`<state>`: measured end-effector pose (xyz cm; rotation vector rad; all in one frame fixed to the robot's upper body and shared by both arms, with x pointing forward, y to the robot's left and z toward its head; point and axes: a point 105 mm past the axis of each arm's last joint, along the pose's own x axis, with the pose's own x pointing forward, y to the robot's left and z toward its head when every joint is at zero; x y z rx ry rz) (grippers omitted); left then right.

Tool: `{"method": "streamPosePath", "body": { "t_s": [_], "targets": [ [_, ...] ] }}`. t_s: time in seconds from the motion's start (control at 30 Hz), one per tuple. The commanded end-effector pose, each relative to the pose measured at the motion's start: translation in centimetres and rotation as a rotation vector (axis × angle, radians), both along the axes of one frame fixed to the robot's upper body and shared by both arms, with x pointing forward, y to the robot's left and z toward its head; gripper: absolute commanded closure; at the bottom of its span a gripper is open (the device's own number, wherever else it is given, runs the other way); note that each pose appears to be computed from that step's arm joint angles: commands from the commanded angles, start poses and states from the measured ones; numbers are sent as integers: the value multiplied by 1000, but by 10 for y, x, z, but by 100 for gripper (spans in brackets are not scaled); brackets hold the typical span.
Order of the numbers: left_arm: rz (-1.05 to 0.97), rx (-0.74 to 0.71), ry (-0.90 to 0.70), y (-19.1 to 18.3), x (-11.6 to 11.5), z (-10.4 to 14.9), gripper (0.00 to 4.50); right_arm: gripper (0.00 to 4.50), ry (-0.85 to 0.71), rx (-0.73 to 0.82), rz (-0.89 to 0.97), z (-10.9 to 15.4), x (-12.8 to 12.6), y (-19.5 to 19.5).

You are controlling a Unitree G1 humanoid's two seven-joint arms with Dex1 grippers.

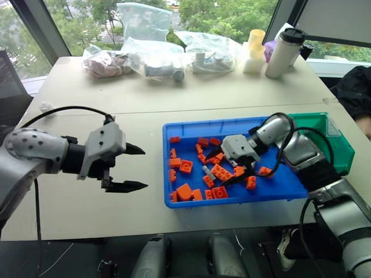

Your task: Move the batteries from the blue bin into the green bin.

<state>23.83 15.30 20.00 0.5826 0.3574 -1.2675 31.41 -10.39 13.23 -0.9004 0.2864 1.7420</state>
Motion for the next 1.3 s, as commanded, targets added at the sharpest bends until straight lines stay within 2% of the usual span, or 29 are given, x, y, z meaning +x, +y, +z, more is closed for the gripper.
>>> {"method": "streamPosePath", "body": {
  "t_s": [0.03, 0.4, 0.5, 0.53, 0.57, 0.87, 0.93, 1.0, 1.17, 1.3],
  "targets": [
    [8, -10, -52, -1, 0, 9, 0, 5, -39, -4, 25, 4, 7, 6],
    [22, -45, -65, -6, 5, 7, 0, 5, -84, -100, 85, -17, 12, 3],
    [24, -50, -72, -7, 6, 8, 0, 73, -90, -90, 98, -18, 12, 7],
    [24, -52, -73, -7, 6, 8, 0, 132, -100, -85, 102, -18, 12, 9],
    [25, -53, -73, -7, 6, 8, 0, 168, -108, -80, 105, -18, 13, 10],
    [30, -56, -75, -8, 6, 7, 0, 168, -142, -66, 105, -14, 15, 11],
    [30, -62, -74, -9, 6, 7, 0, 168, -162, -46, 84, -7, 18, 10],
    [36, -88, -71, -9, 7, 8, 0, 168, -205, 11, 21, 13, 24, 5],
    [61, -191, -74, -11, 15, 15, 0, 168, -241, 271, -260, 79, 32, -19],
    [42, -238, -70, -17, 22, 15, 0, 168, -192, 451, -496, 108, 23, -50]
  ]
}}
